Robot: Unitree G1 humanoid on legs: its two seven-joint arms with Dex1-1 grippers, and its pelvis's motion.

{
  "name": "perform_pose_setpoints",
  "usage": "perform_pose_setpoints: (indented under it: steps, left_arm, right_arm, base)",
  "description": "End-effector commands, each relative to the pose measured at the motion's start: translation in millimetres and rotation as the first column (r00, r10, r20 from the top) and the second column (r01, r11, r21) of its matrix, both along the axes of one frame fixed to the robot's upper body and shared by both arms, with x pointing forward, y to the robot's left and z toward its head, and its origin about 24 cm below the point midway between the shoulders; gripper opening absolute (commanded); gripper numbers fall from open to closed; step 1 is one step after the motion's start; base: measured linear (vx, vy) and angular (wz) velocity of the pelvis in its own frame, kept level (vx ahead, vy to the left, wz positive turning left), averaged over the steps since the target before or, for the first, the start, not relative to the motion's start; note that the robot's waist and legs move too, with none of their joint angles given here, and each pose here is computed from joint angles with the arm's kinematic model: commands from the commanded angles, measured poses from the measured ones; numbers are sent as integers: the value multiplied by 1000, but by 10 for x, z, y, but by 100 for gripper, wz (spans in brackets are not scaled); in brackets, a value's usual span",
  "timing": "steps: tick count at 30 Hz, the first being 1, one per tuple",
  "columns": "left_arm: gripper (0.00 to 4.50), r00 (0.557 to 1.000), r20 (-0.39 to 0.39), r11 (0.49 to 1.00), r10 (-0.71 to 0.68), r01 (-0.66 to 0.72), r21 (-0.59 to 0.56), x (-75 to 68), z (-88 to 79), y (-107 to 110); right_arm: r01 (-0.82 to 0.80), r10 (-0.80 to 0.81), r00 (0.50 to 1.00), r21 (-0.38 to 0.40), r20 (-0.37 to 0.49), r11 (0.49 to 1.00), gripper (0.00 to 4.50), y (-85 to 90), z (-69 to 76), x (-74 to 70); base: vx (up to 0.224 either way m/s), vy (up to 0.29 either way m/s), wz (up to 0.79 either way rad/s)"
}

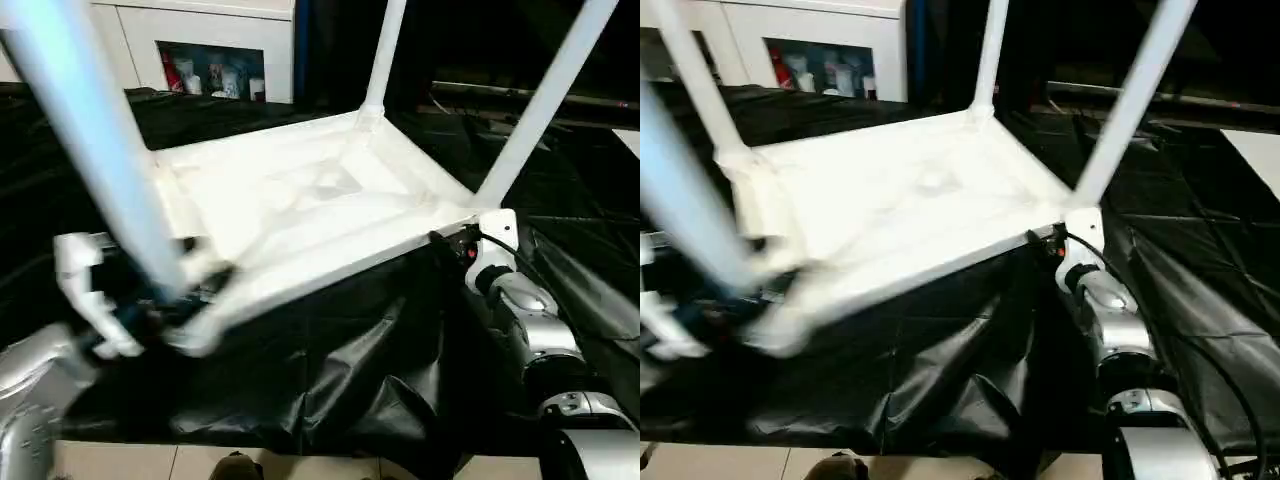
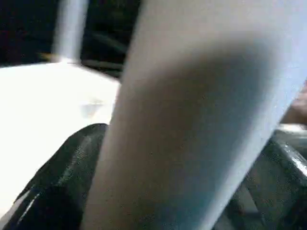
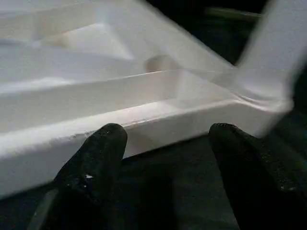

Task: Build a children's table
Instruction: Rotate table base

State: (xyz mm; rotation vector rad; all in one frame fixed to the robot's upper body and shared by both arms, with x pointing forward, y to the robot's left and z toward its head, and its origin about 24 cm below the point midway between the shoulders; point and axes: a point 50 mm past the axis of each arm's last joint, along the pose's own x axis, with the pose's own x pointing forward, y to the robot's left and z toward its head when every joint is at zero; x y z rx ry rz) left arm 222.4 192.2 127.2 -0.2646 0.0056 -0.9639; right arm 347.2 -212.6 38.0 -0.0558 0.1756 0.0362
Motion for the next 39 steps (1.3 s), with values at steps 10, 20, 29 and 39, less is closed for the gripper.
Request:
perform_pose_setpoints:
  steps: [10, 20, 29, 39]
  left_arm:
    - [449, 953, 30, 951, -301, 303, -64, 1, 175, -550]
    - [449, 921, 32, 918, -387, 389, -82, 52, 167, -851]
    - [449, 902, 60, 895, -428, 432, -109, 144, 191, -1073]
    - [449, 909, 87, 903, -407, 415, -110, 226, 150, -1306]
  right_arm:
    - [-68, 65, 987, -14, -150, 998, 314, 298, -236, -8]
    - [-310, 312, 941, 39, -130, 950, 314, 889, -159, 71]
    - [-514, 521, 848, 82, -100, 854, 314, 1423, -162, -27]
    - [-553, 557, 825, 66, -95, 830, 314, 1519, -134, -21]
  base:
    - [0, 0, 0]
    - [0, 0, 0]
    - [0, 0, 0]
    - [0, 0, 0]
